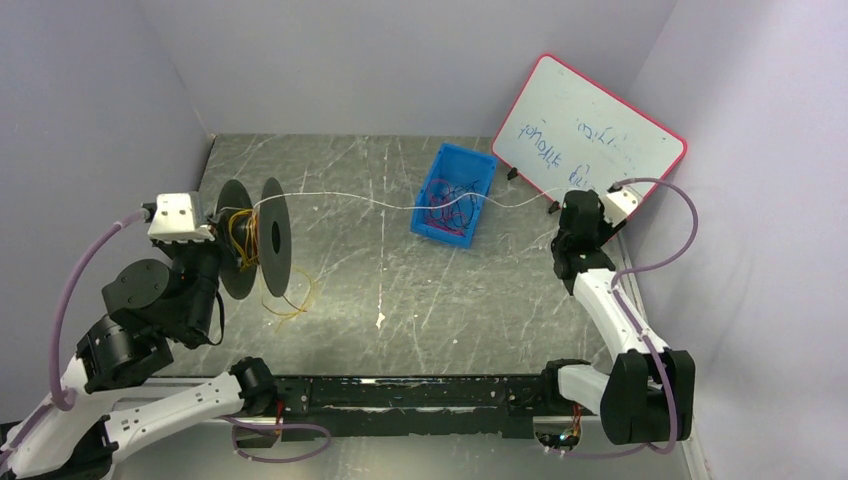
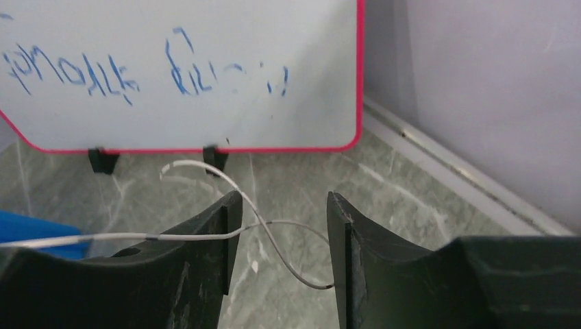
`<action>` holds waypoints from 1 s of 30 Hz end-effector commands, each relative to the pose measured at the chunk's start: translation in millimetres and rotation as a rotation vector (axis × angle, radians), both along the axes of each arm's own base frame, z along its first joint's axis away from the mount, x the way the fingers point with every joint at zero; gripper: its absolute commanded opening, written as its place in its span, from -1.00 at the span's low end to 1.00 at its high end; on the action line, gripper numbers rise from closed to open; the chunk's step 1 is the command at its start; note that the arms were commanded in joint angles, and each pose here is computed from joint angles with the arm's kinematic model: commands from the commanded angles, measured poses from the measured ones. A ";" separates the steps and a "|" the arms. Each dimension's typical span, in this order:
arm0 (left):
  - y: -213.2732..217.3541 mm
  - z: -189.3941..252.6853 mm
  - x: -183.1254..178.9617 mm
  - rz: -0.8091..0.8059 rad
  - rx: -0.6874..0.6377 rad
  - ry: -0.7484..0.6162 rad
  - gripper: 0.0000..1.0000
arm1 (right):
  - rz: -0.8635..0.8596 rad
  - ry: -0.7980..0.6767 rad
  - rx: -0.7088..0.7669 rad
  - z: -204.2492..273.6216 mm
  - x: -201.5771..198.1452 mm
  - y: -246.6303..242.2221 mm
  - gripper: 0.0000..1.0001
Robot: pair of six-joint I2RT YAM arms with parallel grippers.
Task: Wrap the cables
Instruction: Wrap the cable around the cable reel.
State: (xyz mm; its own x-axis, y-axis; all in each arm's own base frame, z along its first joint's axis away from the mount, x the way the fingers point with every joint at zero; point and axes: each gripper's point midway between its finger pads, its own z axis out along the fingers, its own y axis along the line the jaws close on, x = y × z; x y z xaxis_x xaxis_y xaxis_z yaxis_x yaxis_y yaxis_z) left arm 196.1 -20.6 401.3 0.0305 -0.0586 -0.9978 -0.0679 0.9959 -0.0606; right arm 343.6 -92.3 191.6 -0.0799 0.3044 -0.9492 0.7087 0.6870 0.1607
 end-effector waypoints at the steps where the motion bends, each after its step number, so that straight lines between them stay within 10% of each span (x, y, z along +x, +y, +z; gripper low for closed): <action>1: 5.9 24.2 -1.2 0.022 -0.065 -0.049 -0.86 | 0.032 0.023 0.098 -28.1 -3.7 10.2 0.06; 19: -48.2 23.1 20.3 -0.101 -0.018 -0.016 -0.86 | 1.001 0.279 0.433 -68.3 -59.9 203.0 0.52; 30: -65.3 13.7 25.9 -0.140 0.001 0.018 -0.86 | 1.233 0.291 0.325 -8.6 -107.8 274.5 0.52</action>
